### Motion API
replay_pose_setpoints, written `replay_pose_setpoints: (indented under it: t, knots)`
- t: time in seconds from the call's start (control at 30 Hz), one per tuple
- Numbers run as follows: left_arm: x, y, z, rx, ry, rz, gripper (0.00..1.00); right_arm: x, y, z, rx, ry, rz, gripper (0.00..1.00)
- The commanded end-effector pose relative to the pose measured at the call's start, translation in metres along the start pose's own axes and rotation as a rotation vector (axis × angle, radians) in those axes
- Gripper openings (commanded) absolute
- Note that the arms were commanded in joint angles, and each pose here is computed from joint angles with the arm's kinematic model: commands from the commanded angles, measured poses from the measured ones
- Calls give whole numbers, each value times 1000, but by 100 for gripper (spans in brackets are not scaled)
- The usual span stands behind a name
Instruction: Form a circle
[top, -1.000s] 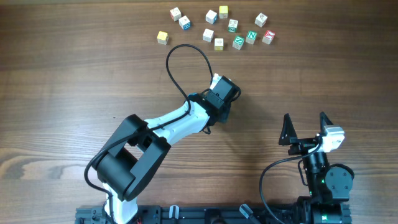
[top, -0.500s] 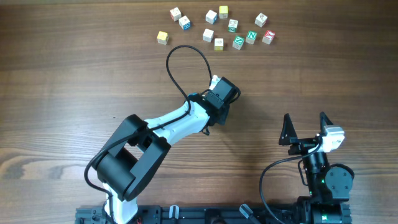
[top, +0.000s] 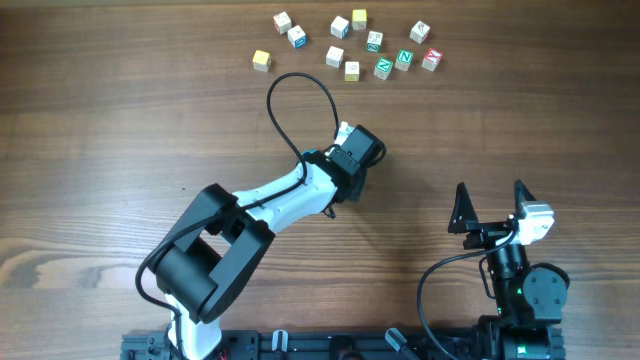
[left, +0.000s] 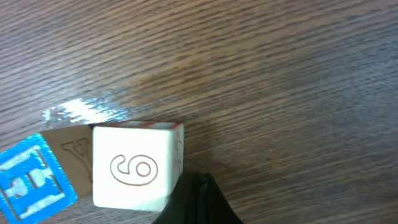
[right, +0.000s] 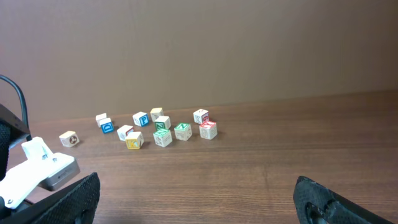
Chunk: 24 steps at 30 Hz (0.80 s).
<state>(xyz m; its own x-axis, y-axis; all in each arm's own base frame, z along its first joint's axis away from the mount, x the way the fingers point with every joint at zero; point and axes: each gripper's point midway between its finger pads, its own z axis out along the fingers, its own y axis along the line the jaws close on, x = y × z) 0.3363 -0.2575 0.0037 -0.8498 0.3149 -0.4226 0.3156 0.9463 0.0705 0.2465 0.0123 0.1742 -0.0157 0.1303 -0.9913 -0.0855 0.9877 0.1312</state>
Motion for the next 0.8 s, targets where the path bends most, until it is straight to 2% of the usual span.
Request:
replay_pose_setpoints:
  t: [0.0, 0.5, 0.77]
  knots:
    - [-1, 8, 3, -47, -6, 8, 4, -3, -4, 0, 21, -14, 5, 100]
    - [0, 7, 3, -45, -6, 9, 4, -3, -4, 0, 21, -14, 5, 100]
    - [-9, -18, -12, -4, -51, 45, 4, -3, -4, 0, 21, -13, 6, 100]
